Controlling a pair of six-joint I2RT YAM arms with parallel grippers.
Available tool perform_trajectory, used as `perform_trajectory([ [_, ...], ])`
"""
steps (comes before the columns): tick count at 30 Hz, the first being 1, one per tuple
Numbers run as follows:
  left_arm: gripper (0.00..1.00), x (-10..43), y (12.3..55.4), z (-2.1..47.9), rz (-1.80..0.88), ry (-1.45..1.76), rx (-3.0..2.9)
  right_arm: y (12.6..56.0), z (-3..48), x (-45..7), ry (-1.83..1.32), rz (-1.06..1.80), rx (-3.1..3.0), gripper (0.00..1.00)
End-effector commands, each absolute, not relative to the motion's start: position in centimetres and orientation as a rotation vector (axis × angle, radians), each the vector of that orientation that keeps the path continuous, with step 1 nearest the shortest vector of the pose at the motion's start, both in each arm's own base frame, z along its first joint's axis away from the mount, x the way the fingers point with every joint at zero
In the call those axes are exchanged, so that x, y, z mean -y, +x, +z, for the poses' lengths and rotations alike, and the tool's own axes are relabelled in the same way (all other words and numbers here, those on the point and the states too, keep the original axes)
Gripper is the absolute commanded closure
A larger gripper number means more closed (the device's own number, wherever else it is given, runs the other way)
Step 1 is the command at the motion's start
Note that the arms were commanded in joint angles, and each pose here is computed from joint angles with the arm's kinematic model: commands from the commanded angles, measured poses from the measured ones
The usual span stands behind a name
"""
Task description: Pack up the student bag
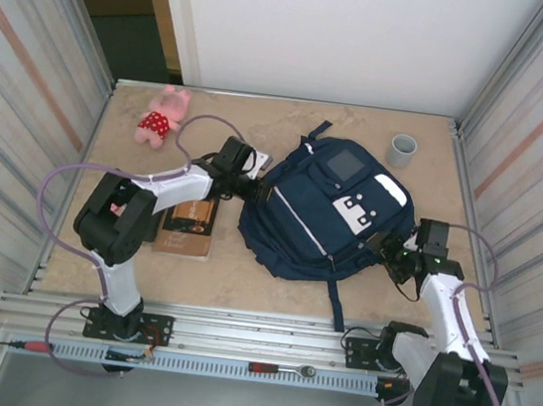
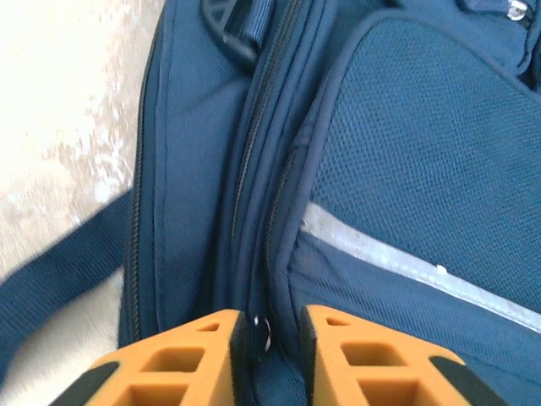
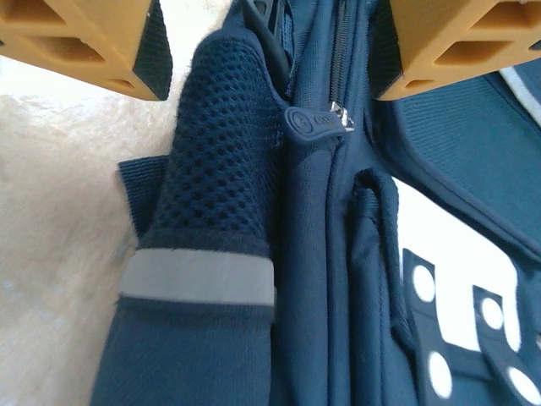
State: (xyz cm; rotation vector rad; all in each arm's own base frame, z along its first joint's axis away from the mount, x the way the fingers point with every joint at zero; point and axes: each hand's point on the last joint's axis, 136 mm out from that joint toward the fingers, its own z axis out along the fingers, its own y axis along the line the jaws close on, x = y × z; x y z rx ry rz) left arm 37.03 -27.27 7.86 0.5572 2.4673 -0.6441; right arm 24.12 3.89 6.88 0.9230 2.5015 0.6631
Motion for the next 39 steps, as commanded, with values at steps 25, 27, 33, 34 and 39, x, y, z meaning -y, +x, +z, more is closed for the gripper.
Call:
perform_trajectory([
  [25,0.68,25.2,26.3,12.2,-0.548,0.614,-2.467,29.5,8.3,-9.3,0.703,0.580,-2.597,0.29],
  [27,0.64,24.2,28.5,13.8,-0.572,0.478,-2.451,28.4,8.5,-7.7,0.797,0.560,-2.591,0.30],
  [33,0.65,20.2,35.0,14.1,-0.569,0.220,-2.502,27.2,10.5,-7.3,0.816,0.669,-2.470,0.30],
  [34,0.66,19.9,35.9,13.4,-0.565,0.206,-2.516,27.2,10.5,-7.4,0.821,0.688,-2.461,0.30],
  [39,0.71,19.4,38.4,9.6,-0.572,0.205,-2.620,28.0,9.6,-10.5,0.757,0.890,-2.445,0.36],
])
